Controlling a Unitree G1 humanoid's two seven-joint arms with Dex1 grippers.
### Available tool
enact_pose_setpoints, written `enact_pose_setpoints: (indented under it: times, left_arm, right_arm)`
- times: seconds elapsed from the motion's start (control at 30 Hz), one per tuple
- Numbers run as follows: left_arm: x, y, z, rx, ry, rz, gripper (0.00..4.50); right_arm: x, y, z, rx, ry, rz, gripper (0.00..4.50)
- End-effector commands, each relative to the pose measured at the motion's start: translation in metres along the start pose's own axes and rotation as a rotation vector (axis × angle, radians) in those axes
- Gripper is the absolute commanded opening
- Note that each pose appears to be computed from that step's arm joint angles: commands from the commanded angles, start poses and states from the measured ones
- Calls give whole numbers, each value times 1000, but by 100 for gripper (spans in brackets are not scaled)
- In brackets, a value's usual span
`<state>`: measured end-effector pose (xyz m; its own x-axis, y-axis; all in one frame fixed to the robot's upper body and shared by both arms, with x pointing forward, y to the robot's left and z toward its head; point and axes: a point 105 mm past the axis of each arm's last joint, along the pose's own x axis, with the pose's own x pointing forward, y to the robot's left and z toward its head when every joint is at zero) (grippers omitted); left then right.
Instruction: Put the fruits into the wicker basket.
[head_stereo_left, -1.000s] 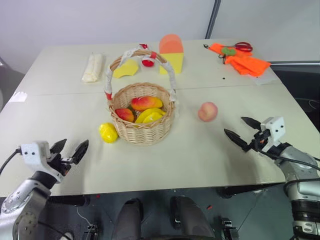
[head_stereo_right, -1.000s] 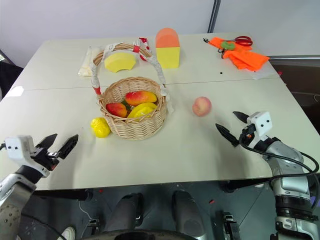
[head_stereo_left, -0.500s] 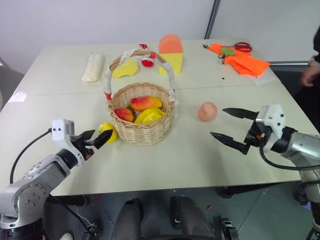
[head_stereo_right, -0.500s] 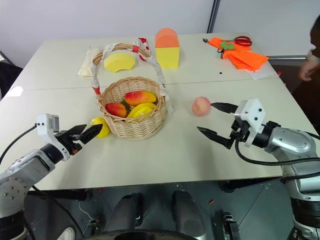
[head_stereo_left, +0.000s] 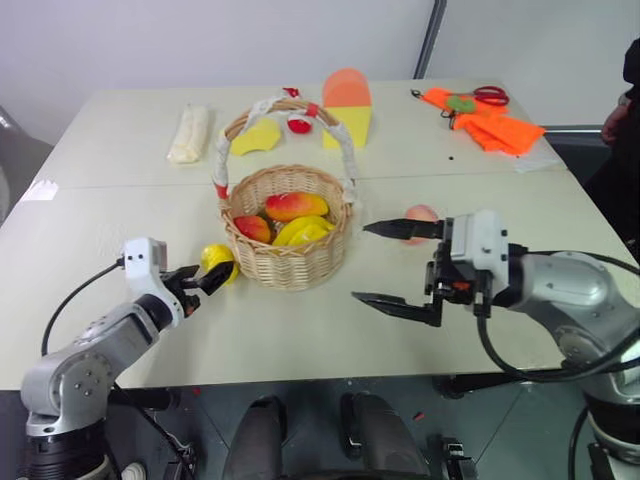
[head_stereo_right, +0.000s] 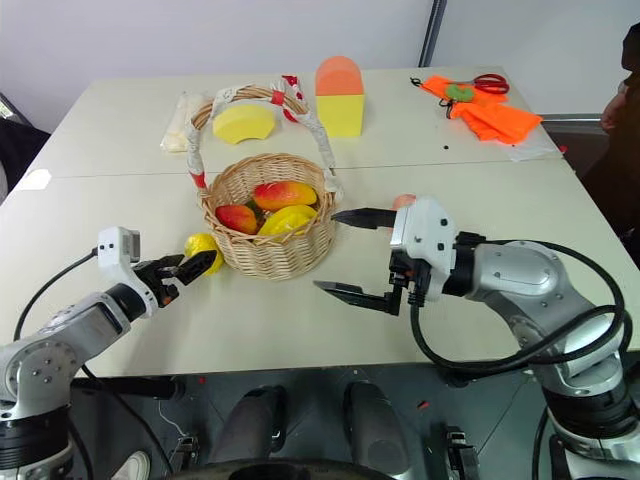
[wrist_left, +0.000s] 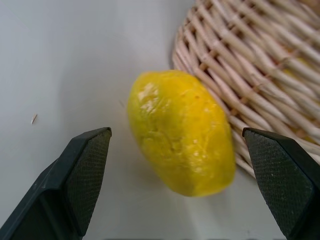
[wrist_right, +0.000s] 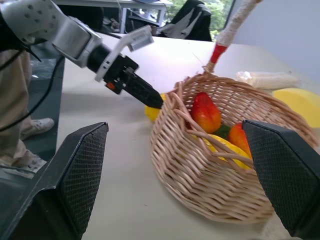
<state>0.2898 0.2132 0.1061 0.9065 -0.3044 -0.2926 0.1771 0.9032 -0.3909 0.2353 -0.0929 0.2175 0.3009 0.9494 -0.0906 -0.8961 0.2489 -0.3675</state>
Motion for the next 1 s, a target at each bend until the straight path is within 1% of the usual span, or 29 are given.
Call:
enact_pose_setpoints:
  times: [0.03,0.1,0.2,0.3,0.37,0.43,0.5,0.57,0.63,0.73,0.77,0.83,0.9,1.0]
  left_arm:
    - [2,1,4,9,-6,20,425]
    - [4,4,4,5,-4,33,364]
    - [5,5,6,-1,-6,33,229]
    - [3,5,8,9,-8,25,229]
    - [-3,10,11,30,-18,26,229]
    - [-16,17,22,48,-69,26,229]
    - [-30,17,35,68,-128,-9,229]
    - [-50,6,49,68,-185,-117,229]
    - [-65,-10,56,91,-210,-232,229]
    - [-82,-55,68,130,-229,-465,229]
    - [-80,-71,71,163,-220,-522,229]
    - [-71,-90,74,225,-211,-555,229]
    - [-57,-103,79,262,-225,-557,229]
    - [-38,-113,79,336,-210,-524,229]
  right_arm:
    - [1,4,8,-35,-31,6,449]
    - [1,4,7,-36,-33,5,450]
    - [1,5,6,-37,-34,4,450]
    - [2,5,5,-38,-35,3,450]
    - [2,5,6,-43,-36,1,450]
    - [2,5,7,-48,-38,0,450]
    - [2,4,7,-50,-40,-1,450]
    - [1,1,8,-50,-41,-4,450]
    - [0,-1,7,-52,-41,-7,450]
    - [0,-8,8,-59,-44,-12,450]
    - [0,-10,9,-61,-50,-15,450]
    - [1,-14,11,-66,-58,-19,450]
    - [2,-16,11,-70,-61,-24,450]
    - [2,-17,12,-77,-60,-33,450]
